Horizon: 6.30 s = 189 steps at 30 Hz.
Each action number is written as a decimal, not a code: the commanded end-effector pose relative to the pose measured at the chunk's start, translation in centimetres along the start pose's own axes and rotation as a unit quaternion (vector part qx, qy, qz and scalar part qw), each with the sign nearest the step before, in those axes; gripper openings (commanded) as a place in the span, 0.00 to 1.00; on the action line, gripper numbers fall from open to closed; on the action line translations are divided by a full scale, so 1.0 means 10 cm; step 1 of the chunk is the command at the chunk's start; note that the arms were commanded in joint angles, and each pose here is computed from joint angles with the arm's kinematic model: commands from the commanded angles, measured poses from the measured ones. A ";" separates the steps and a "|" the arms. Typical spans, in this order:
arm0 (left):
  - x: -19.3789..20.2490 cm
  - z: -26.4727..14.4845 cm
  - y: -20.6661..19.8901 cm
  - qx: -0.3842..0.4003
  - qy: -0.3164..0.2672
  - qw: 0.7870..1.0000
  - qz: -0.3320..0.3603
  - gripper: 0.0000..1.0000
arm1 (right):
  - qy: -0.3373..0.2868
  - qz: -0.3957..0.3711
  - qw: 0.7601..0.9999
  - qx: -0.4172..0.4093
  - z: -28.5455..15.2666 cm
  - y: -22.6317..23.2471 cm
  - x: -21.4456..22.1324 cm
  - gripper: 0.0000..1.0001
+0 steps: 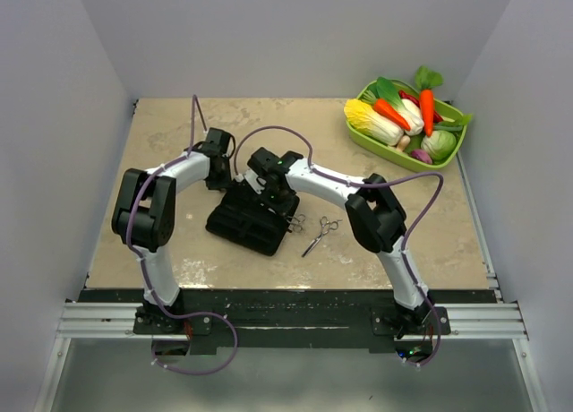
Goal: Sort the hair-cutting tools
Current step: Place the scissors in the hairdressing tool bag.
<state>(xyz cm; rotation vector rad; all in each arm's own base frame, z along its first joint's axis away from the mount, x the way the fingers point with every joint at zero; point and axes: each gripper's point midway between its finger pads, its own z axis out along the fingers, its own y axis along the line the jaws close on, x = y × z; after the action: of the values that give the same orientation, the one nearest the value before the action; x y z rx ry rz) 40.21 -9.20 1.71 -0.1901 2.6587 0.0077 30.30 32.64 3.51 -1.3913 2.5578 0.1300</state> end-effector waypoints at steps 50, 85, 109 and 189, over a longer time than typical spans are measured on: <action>0.21 0.13 -0.19 0.025 0.038 0.999 0.022 0.29 | -0.194 -0.032 0.980 -0.005 -0.64 -0.16 -0.66 0.38; 0.13 -0.13 -0.29 0.059 0.023 0.998 0.013 0.30 | -0.106 -0.105 0.985 -0.088 -0.37 0.08 0.03 0.35; 0.15 -0.11 -0.27 0.056 0.025 0.998 0.015 0.30 | -0.075 -0.112 0.989 -0.063 -0.13 -0.04 0.08 0.34; 0.26 -0.06 -0.32 0.069 0.037 0.997 0.009 0.30 | -0.196 -0.082 0.977 0.029 -0.38 -0.08 -0.76 0.36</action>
<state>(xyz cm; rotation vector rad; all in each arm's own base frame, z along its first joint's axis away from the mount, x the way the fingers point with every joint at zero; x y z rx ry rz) 40.12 -11.39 1.88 -0.1452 2.6569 -0.1125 32.14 35.55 2.88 -1.5411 2.2483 0.2700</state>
